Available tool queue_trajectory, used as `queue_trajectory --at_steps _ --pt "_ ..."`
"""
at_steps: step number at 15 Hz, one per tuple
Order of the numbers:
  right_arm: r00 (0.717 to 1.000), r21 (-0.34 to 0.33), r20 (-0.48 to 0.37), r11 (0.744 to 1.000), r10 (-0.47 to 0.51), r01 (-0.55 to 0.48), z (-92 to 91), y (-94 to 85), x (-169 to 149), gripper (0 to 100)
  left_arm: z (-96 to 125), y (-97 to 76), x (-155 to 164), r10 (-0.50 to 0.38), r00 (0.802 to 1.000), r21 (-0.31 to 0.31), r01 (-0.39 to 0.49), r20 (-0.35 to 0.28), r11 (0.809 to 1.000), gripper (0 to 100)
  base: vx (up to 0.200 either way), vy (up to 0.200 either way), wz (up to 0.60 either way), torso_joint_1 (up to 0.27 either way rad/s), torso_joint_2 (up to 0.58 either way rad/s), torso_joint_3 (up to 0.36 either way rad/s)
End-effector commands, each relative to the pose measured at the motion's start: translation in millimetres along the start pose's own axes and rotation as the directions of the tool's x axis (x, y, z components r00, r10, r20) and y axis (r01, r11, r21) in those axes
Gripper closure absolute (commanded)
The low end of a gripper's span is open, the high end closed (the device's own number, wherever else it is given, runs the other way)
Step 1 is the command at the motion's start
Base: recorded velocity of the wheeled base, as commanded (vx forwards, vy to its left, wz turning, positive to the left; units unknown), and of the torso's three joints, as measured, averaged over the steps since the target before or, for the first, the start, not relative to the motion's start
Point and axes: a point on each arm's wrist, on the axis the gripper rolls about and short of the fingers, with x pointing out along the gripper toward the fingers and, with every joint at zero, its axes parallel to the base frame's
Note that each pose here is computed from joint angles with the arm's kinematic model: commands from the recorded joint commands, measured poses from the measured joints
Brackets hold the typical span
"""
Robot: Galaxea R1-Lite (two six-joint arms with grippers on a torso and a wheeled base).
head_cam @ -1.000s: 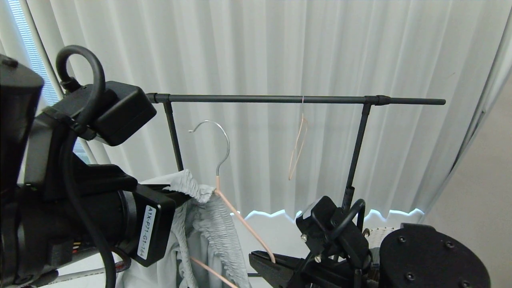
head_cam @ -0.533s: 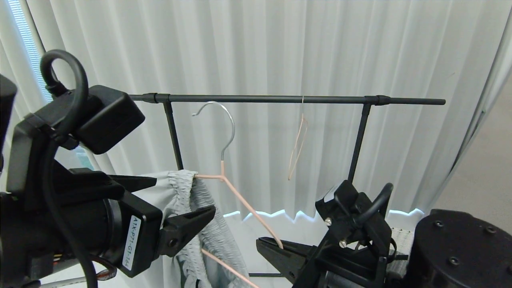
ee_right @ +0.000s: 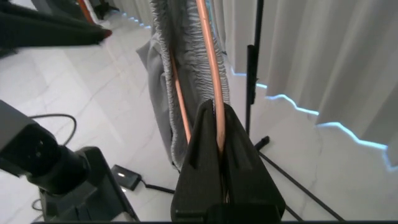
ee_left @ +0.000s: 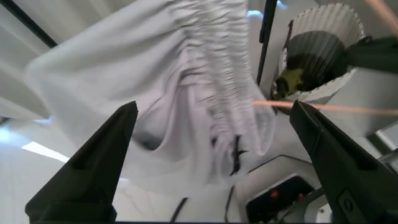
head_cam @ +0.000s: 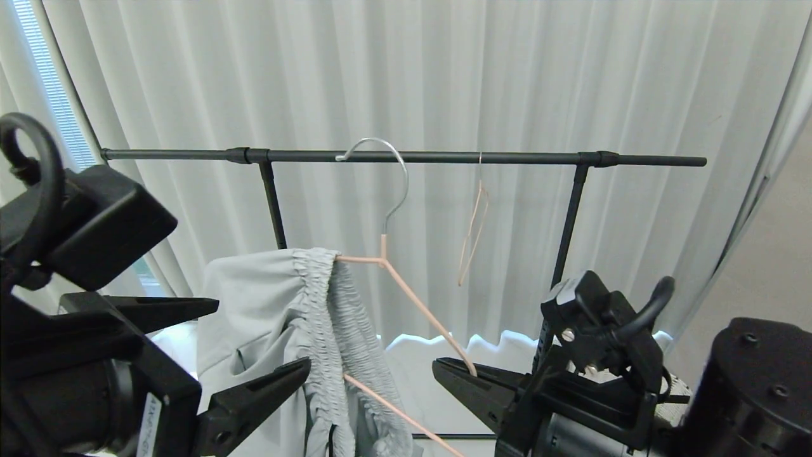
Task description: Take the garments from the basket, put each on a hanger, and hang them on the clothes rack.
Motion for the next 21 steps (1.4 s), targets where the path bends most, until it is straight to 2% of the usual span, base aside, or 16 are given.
queue_trajectory --at_steps 1,3,4,5,6,8,9,10,11,13,17,18,20,21 --pt "1.0 -0.016 0.012 1.0 -0.005 0.005 0.2 -7.2 -26.0 100 -13.4 10.9 -14.4 0.013 0.999 0.043 -0.015 0.05 0.999 0 0.0 0.0 0.0 0.0 0.0 0.0" --pt "1.0 -0.055 0.007 0.998 0.0 0.0 -3.9 -11.5 -44.8 100 -17.2 14.8 -10.2 0.022 0.995 0.074 -0.029 0.095 0.997 0 0.0 0.0 0.0 0.0 0.0 0.0" --pt "1.0 -0.067 -0.009 0.998 -0.003 0.002 -9.6 -14.0 -52.0 100 -20.3 15.1 -6.5 -0.008 0.994 0.092 -0.003 0.111 0.996 0 0.0 0.0 0.0 0.0 0.0 0.0" --pt "1.0 -0.073 -0.024 0.997 0.001 -0.003 -15.1 -15.4 -60.0 100 -25.6 15.1 -3.0 -0.065 0.991 0.149 0.047 0.117 0.988 0 0.0 0.0 0.0 0.0 0.0 0.0" --pt "0.999 -0.083 -0.028 0.996 0.015 -0.018 -17.9 -14.5 -67.9 100 -29.1 16.1 1.1 -0.12 0.986 0.21 0.094 0.115 0.973 0 0.0 0.0 0.0 0.0 0.0 0.0" --pt "0.999 -0.127 -0.035 0.991 0.036 -0.04 -23.4 -16.6 -82.8 100 -33.1 22.8 12.8 -0.175 0.979 0.318 0.135 0.1 0.938 0 0.0 0.0 0.0 0.0 0.0 0.0" --pt "0.998 -0.143 -0.04 0.988 0.053 -0.059 -25.7 -18.1 -89.1 100 -33.8 23.8 16.3 -0.211 0.973 0.382 0.161 0.094 0.91 0 0.0 0.0 0.0 0.0 0.0 0.0" --pt "0.998 -0.143 -0.04 0.988 0.053 -0.059 -25.7 -18.1 -89.1 100 -33.8 23.8 16.3 -0.211 0.973 0.382 0.161 0.094 0.91 0 0.0 0.0 0.0 0.0 0.0 0.0" --pt "0.992 -0.183 -0.056 0.976 0.109 -0.118 -29.2 -18.8 -97.1 100 -35.6 21.7 22.5 -0.317 0.946 0.45 0.253 0.072 0.857 0 0.0 0.0 0.0 0.0 0.0 0.0" --pt "0.99 -0.204 -0.078 0.97 0.121 -0.135 -33.5 -18.2 -97.2 100 -37.3 17.3 28.0 -0.389 0.92 0.458 0.326 0.046 0.827 0 0.0 0.0 0.0 0.0 0.0 0.0" --pt "0.975 -0.211 -0.128 0.956 0.179 -0.203 -42.7 -7.9 -97.7 100 -51.6 -0.6 33.2 -0.502 0.864 0.492 0.451 -0.031 0.745 0 0.0 0.0 0.0 0.0 0.0 0.0" --pt "0.975 -0.213 -0.13 0.955 0.182 -0.206 -42.9 -7.3 -97.2 100 -53.7 -3.2 33.5 -0.514 0.857 0.491 0.466 -0.042 0.736 0 0.0 0.0 0.0 0.0 0.0 0.0" --pt "0.972 -0.214 -0.135 0.952 0.194 -0.22 -43.5 -4.8 -96.8 100 -53.6 -4.5 36.2 -0.518 0.854 0.488 0.474 -0.052 0.733 0 0.0 0.0 0.0 0.0 0.0 0.0" --pt "0.969 -0.214 -0.139 0.95 0.202 -0.228 -44.1 -3.4 -97.0 100 -54.4 -4.9 36.3 -0.529 0.847 0.483 0.486 -0.055 0.728 0 0.0 0.0 0.0 0.0 0.0 0.0"
